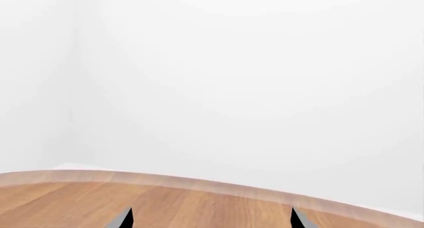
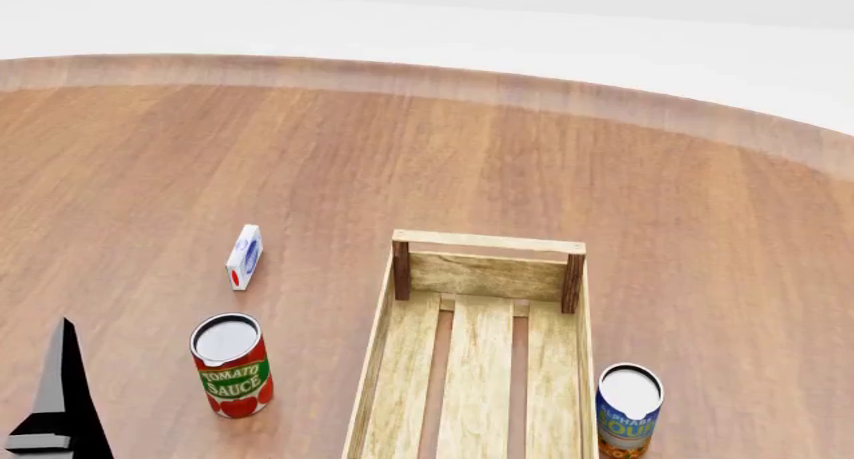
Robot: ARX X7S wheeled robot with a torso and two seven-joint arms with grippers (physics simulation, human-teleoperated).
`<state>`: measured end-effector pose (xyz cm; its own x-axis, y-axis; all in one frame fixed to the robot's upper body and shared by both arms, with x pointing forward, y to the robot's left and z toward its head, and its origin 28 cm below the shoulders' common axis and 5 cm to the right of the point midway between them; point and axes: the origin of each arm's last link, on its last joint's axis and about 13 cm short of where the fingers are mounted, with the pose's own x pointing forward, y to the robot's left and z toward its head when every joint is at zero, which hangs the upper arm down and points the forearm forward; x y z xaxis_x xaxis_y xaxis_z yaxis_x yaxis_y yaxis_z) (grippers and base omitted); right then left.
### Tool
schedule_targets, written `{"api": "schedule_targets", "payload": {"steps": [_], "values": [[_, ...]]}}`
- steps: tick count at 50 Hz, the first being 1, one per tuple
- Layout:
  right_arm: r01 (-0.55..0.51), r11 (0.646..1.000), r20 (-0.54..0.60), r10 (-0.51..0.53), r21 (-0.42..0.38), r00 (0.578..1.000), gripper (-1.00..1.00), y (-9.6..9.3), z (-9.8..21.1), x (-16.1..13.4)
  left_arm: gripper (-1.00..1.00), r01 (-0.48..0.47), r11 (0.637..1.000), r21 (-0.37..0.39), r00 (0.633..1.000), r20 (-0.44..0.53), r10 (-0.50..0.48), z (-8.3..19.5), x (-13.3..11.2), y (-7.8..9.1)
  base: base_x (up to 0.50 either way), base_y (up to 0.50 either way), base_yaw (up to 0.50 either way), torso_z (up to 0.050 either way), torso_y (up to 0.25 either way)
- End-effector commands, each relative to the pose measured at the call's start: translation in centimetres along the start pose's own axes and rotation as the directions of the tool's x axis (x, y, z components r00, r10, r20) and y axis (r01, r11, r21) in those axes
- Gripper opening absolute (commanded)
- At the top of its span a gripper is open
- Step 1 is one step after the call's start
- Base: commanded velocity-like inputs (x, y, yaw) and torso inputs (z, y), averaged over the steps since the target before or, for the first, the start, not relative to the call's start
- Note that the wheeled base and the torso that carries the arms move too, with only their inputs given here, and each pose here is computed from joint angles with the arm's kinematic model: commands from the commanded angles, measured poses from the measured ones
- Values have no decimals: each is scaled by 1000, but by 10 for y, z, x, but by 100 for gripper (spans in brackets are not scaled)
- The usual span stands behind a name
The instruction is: Pick up the butter and put it in the tray.
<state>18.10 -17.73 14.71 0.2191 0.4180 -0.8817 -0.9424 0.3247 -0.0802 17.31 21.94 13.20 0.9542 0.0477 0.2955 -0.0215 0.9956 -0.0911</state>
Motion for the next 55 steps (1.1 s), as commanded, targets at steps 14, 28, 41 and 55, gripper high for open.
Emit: {"api": "schedule_targets", "payload": {"steps": [14,28,41,55], "values": [[136,990,160,-128,-40,979,-100,-2,29,-60,100,0,1000,-6,1000,2,0,3,-1,1,0,0,0,0,1],[311,947,289,-321,82,902,-100,-25,45,-76,100,-3,1000,-7,1000,2,3,4,-1,1,0,0,0,0,1],[487,851,281,-525,197,804,-100,-47,53,-73,100,-6,1000,-8,1000,2,6,2,-1,1,0,0,0,0,1],[586,753,269,-656,300,705,-100,-77,65,-68,100,-10,1000,-14,1000,2,10,3,0,2,0,0,0,0,1]]}}
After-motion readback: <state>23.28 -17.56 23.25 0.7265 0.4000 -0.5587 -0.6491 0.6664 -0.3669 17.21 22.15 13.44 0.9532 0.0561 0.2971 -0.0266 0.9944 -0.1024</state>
